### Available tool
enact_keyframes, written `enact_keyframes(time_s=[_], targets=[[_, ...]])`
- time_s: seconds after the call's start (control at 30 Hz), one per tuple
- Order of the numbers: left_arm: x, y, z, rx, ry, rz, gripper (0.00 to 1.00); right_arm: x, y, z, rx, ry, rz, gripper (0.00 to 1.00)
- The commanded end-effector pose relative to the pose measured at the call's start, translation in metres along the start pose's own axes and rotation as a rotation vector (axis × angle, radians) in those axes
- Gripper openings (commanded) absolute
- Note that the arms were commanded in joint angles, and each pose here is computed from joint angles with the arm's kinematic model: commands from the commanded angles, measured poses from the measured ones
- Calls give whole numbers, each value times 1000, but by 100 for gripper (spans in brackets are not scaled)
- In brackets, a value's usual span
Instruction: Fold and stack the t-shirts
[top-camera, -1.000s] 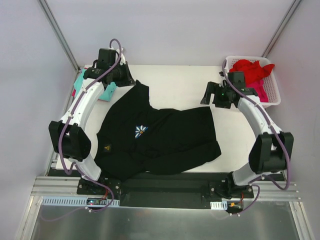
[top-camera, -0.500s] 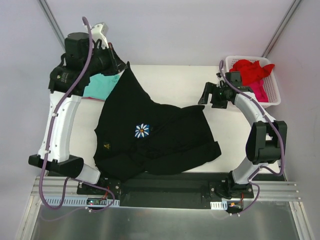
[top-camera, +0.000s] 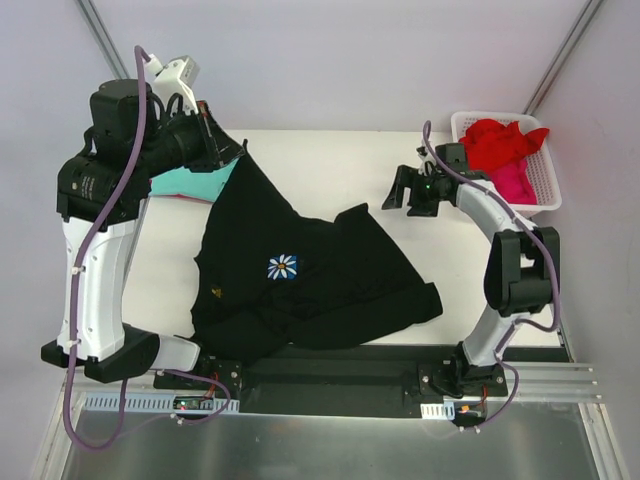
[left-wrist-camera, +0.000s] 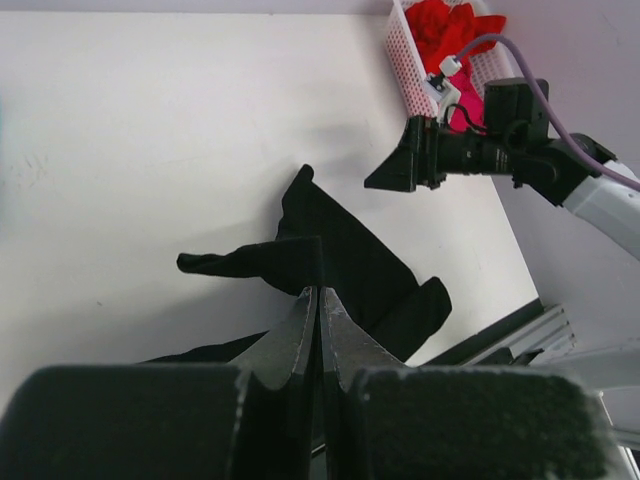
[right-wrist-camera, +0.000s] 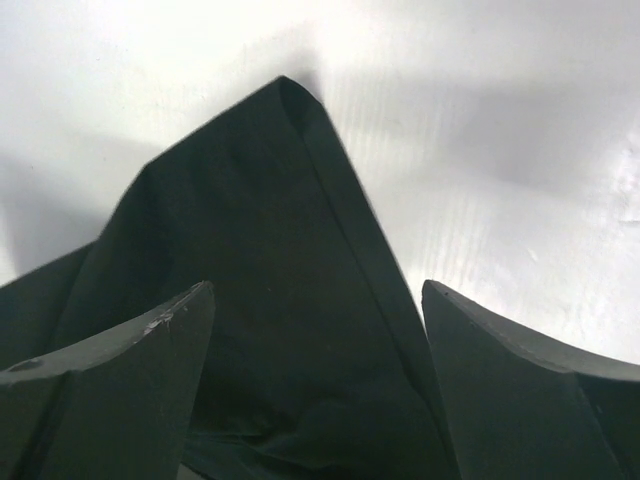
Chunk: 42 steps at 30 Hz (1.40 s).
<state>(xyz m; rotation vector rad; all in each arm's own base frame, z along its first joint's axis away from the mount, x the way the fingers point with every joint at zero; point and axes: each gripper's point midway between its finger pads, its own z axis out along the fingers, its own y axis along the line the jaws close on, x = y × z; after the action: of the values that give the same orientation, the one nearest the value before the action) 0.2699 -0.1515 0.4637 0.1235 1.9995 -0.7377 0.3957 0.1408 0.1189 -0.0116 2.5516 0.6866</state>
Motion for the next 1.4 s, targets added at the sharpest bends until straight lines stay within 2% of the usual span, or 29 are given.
enact_keyframes(time_s=[0.0,0.17,0.47,0.73,0.93,1.37], targets=[[12,3,7,-9,51,6,0,-20,30,30,-163,-2,2,87],[17,4,14,-12,68,17,0,-45,54,48,-305,4,-25,85],[17,9,20,-29,76,26,0,-67,54,72,-335,8,-5,85],[18,9,23,-31,84,26,0,-48,45,86,-306,51,6,84],[21,8,23,-29,90,30,0,-30,30,108,-314,99,85,82],[22,4,19,-18,85,34,0,-30,23,114,-342,99,126,81]])
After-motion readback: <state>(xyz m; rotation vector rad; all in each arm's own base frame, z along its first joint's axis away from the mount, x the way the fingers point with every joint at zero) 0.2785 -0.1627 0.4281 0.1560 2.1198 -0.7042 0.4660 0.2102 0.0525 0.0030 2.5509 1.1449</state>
